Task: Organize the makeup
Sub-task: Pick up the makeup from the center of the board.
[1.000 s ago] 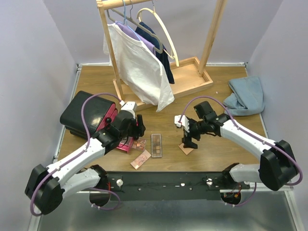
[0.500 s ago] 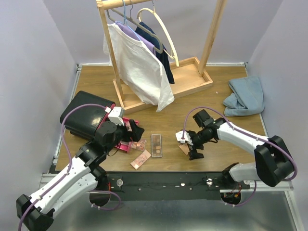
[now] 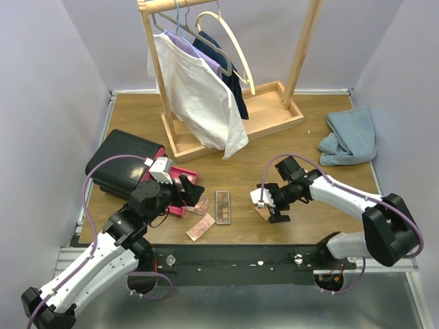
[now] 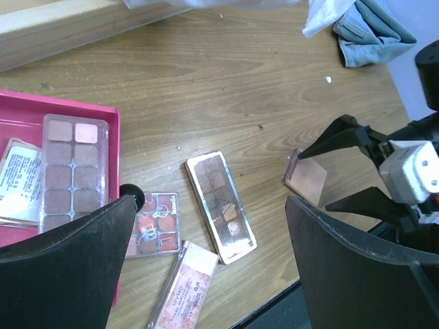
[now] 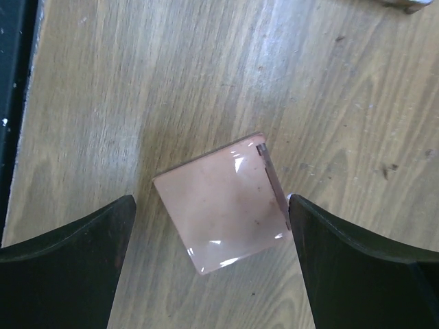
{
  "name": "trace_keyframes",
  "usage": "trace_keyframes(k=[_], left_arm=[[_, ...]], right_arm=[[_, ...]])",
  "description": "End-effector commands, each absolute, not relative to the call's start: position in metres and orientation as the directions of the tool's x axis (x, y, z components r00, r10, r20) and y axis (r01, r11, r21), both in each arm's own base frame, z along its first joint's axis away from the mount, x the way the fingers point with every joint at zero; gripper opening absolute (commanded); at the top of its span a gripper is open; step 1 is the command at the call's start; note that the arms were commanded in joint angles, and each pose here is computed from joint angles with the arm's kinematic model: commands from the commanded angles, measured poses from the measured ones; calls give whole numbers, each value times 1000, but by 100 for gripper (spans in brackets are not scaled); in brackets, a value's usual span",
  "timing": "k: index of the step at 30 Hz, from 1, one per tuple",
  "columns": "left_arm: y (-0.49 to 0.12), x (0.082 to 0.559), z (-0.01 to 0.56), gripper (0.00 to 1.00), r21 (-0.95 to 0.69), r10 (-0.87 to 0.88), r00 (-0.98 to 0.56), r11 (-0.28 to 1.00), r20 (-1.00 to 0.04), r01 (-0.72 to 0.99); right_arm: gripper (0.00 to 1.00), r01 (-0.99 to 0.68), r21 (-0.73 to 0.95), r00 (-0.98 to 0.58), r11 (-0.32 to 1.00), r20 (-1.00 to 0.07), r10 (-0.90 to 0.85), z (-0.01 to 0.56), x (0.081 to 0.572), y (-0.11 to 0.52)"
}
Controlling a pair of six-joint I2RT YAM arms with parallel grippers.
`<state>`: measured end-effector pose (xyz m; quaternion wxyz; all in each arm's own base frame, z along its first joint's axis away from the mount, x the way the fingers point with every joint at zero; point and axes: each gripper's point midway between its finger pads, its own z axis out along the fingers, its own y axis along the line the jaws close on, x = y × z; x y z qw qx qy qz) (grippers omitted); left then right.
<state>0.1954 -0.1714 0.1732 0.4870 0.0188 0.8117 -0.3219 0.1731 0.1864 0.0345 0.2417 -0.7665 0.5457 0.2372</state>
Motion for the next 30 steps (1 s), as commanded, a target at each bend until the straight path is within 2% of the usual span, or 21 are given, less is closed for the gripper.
trace_keyframes(k=[1,8,17,21,24,26,29,30], left_arm=[[-176,192,170,99,-515,-272,-546,779,-792,358],[-179,191,168,99,-515,-263,-552,773,-791,369],[-189,188,166,99,-530,-239,-581,747,-778,402],[-196,185,169,99,-545,-235,-586,719,-775,432],[-206,179,172,99,-564,-224,-596,675,-771,476],[-211,175,170,99,-579,-213,-614,650,-760,492],[-214,176,170,99,-585,-210,-620,641,-756,497],[-214,175,168,99,-585,-206,-624,643,-754,495]], right_arm=[[100,-936,-109,334,-335,-581,-742,17,179,185],[99,-949,-54,288,-310,-546,-787,1,177,179],[86,-986,28,129,-162,-479,-869,-11,191,174],[83,-991,24,108,-132,-435,-894,-17,196,166],[78,-993,12,100,-117,-429,-898,-17,198,166],[77,-995,11,87,-102,-433,-897,-16,200,167],[89,-998,-13,65,-66,-433,-899,-10,206,168],[100,-998,-28,57,-50,-422,-905,-8,210,166]])
